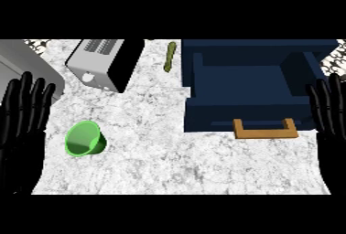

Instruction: Pick up the cup, place it into the drawer and close the drawer

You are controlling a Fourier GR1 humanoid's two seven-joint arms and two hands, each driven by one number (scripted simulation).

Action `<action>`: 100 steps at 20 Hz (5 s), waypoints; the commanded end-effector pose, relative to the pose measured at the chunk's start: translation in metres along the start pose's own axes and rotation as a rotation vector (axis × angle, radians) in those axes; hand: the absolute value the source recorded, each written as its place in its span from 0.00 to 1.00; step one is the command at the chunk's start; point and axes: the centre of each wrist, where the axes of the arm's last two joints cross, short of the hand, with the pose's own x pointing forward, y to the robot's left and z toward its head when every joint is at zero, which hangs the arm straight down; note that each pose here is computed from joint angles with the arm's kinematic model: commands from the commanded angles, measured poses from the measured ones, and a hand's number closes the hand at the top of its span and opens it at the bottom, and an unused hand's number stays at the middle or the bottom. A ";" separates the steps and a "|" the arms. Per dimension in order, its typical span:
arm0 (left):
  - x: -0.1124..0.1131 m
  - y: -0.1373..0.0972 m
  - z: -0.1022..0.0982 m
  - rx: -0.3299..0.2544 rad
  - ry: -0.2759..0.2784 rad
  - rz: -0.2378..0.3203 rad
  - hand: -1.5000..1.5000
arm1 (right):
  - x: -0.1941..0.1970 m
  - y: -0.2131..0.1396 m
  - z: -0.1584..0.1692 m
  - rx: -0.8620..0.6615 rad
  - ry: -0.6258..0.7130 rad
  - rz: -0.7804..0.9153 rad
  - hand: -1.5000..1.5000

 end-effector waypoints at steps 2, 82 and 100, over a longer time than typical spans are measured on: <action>-0.008 -0.015 -0.009 0.187 -0.007 -0.116 0.00 | 0.003 0.003 0.003 0.008 0.026 -0.005 0.00; -0.214 -0.006 0.118 0.882 0.371 -0.151 0.00 | 0.014 -0.007 -0.029 0.105 0.123 -0.146 0.00; -0.242 -0.003 0.122 0.879 0.326 -0.064 0.00 | 0.012 0.003 -0.027 0.107 0.111 -0.167 0.00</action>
